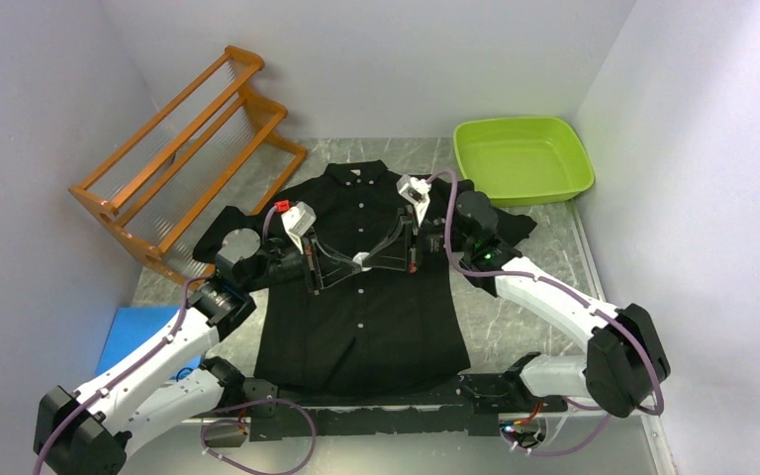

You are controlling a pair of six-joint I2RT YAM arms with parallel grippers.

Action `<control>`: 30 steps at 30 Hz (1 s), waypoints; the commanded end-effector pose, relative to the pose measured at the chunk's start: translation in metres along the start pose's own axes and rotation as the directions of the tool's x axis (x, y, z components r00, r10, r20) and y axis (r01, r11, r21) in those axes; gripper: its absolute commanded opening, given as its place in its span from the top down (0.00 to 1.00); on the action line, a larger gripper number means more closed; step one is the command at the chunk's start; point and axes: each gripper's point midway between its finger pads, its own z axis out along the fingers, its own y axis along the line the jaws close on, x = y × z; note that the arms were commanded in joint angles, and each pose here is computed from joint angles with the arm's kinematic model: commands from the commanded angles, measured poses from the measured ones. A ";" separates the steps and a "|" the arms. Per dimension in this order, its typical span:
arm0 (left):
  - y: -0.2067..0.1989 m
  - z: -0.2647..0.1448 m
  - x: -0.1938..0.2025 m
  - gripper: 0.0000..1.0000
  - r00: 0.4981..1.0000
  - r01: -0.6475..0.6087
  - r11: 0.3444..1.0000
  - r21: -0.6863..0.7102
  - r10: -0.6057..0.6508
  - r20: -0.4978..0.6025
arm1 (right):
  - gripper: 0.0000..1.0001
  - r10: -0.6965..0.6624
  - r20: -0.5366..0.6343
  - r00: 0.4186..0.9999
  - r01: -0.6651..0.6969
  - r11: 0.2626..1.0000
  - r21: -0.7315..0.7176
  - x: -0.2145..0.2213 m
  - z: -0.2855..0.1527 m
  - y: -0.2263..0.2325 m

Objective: Pin the brooch onto the clothing
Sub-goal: Adjust the brooch.

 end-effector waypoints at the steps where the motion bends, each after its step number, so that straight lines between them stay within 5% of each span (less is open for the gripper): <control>1: -0.038 0.001 -0.038 0.97 0.992 -0.114 0.984 0.134 0.105 0.069 | 1.00 -0.022 -0.142 0.990 0.048 0.983 0.177 0.027 -0.009 -0.033; 11: -0.041 0.002 -0.043 0.97 0.991 -0.106 0.985 0.139 0.094 0.091 | 0.98 -0.056 -0.251 0.966 0.118 0.964 0.239 0.044 -0.009 -0.045; 13: -0.040 0.002 -0.044 0.97 0.991 -0.110 0.985 0.135 0.098 0.093 | 0.89 -0.050 -0.267 0.962 0.121 0.960 0.254 0.047 -0.011 -0.048; 18: -0.037 0.001 -0.042 0.97 0.991 -0.109 0.987 0.116 0.099 0.091 | 0.31 -0.157 -0.263 0.952 0.210 0.960 0.187 0.042 -0.015 -0.032; 21: -0.032 0.001 -0.035 0.97 0.993 -0.096 0.991 0.097 0.089 0.074 | 0.06 -0.253 -0.186 0.949 0.282 0.947 0.151 0.031 -0.019 -0.012; 30: -0.016 -0.002 -0.016 0.97 0.995 -0.103 0.994 0.036 0.103 0.011 | 0.00 -0.330 0.001 0.944 0.318 0.910 0.267 -0.006 -0.036 0.009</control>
